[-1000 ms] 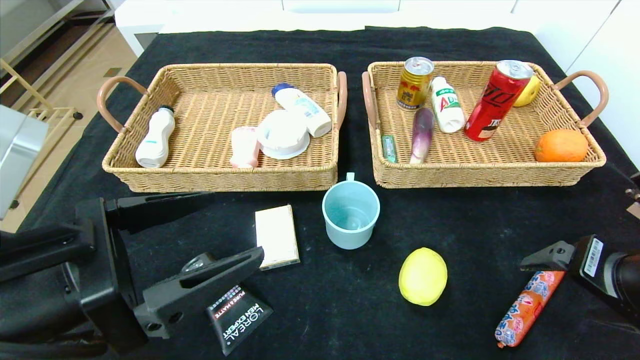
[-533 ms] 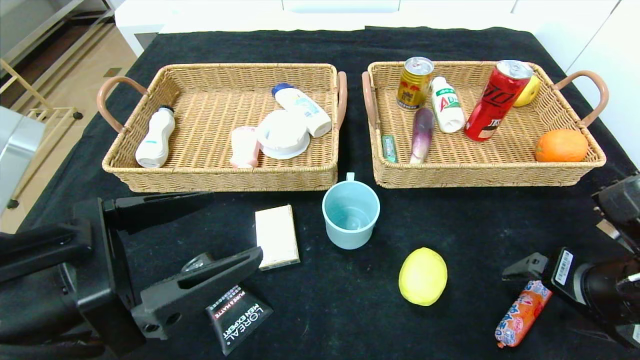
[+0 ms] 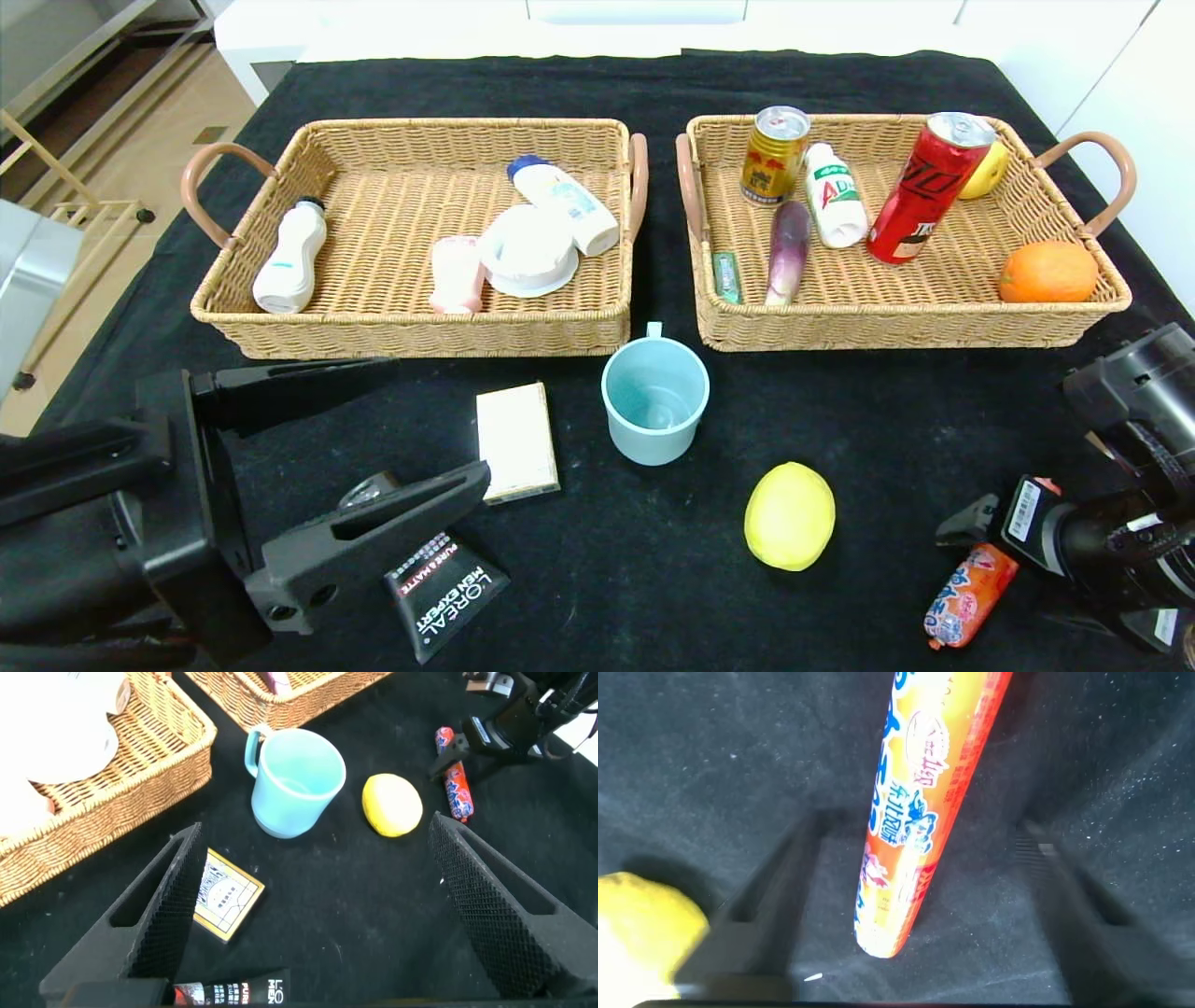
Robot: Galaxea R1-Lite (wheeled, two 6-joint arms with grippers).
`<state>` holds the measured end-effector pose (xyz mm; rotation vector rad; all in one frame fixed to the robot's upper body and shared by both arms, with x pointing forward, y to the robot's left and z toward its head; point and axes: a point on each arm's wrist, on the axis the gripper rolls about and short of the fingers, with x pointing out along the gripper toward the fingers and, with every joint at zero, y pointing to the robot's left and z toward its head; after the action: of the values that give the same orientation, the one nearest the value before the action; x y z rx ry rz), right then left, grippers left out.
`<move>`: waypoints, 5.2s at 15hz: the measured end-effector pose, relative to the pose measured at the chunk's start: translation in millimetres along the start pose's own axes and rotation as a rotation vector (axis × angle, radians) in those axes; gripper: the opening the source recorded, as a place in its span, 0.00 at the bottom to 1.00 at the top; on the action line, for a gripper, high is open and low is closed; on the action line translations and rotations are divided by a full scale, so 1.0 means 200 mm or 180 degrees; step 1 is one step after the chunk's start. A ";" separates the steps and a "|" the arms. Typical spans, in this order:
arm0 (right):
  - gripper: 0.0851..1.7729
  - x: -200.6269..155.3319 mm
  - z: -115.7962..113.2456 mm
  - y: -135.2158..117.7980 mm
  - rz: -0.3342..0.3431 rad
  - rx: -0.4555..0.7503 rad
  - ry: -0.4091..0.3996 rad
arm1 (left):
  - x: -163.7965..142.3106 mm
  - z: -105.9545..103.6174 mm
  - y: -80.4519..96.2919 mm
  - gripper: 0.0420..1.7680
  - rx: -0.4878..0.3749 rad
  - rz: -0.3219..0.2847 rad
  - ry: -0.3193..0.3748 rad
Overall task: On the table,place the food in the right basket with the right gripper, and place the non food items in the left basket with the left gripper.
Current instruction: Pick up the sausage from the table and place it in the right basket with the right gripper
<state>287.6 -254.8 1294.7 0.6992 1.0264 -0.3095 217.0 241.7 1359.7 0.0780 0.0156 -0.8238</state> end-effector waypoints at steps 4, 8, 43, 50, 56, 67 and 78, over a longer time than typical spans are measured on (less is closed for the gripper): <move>0.45 0.01 0.00 0.00 -0.0016 -0.0002 0.0010 | 0.00 0.00 0.00 0.97 -0.0002 0.0000 0.0003; 0.21 0.02 0.00 0.00 -0.0033 -0.0004 0.0025 | 0.00 0.00 0.00 0.97 0.0014 0.0000 -0.0005; 0.21 -0.44 0.21 0.51 0.1280 -0.1282 -0.1013 | -0.01 0.00 0.00 0.97 0.0030 -0.0001 -0.0029; 0.21 -0.39 0.27 0.73 0.1522 -0.1614 -0.1291 | -0.01 0.00 0.00 0.97 0.0035 -0.0003 -0.0024; 0.21 -0.29 0.31 0.86 0.1719 -0.1840 -0.1651 | -0.01 0.01 0.00 0.97 0.0057 0.0001 -0.0033; 0.21 -0.20 0.38 0.98 0.1941 -0.1855 -0.2159 | -0.01 0.01 0.00 0.97 0.0056 0.0001 -0.0034; 0.64 -0.16 0.39 0.99 0.1865 -0.1859 -0.2165 | -0.01 0.01 0.00 0.97 0.0056 0.0005 -0.0034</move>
<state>431.5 -161.5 1423.3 0.2908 0.2036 0.2565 215.2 242.8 1361.2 0.0902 -0.0018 -0.8229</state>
